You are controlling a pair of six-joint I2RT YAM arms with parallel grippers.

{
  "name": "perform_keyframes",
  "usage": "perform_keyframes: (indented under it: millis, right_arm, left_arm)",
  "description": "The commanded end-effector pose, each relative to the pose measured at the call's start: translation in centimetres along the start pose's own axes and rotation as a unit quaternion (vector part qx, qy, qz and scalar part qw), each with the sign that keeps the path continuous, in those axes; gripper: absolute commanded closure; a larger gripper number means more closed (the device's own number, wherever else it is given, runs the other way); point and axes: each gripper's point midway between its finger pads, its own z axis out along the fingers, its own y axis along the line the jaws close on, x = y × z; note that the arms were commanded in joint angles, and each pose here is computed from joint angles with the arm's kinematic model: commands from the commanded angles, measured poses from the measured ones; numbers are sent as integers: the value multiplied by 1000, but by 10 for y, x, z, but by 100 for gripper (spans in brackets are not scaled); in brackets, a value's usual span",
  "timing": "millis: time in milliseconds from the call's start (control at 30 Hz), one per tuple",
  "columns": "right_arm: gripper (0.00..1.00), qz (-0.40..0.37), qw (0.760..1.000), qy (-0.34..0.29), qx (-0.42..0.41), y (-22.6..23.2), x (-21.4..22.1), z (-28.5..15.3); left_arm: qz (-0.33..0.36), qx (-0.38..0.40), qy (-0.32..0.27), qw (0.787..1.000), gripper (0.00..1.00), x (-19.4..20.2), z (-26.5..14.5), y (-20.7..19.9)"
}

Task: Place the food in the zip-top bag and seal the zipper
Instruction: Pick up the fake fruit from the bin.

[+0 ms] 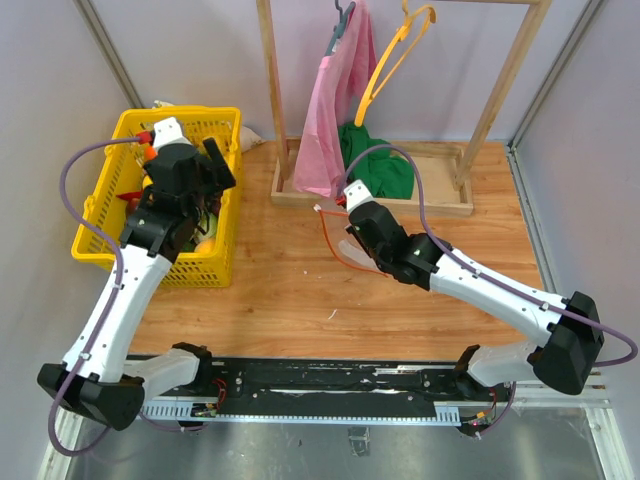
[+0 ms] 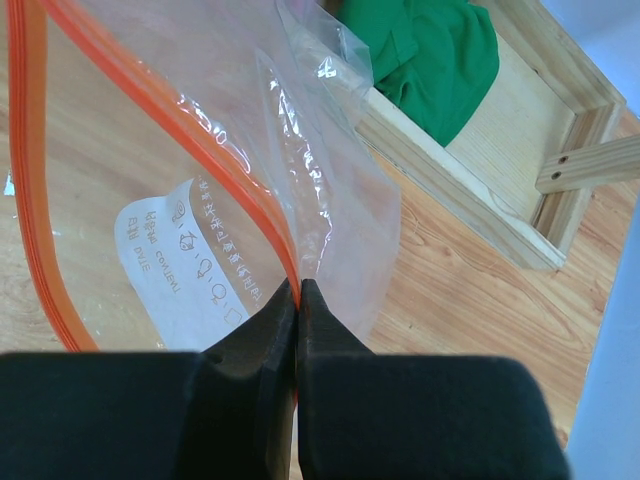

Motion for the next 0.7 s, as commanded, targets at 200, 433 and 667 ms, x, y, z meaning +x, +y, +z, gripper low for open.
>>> perform_keyframes:
  millis: [200, 433, 667]
  right_arm:
    - [99, 15, 1000, -16, -7, 5, -9, 0]
    - [99, 14, 1000, -16, -11, 7, -8, 0]
    - [99, 10, 1000, -16, -11, 8, -7, 1]
  left_arm:
    - [-18, -68, 24, 997, 4, 2, 67, 61]
    - [-59, -155, 18, 986, 1, -2, 102, 132]
    - [-94, -191, 28, 977, 1, 11, 133, 174]
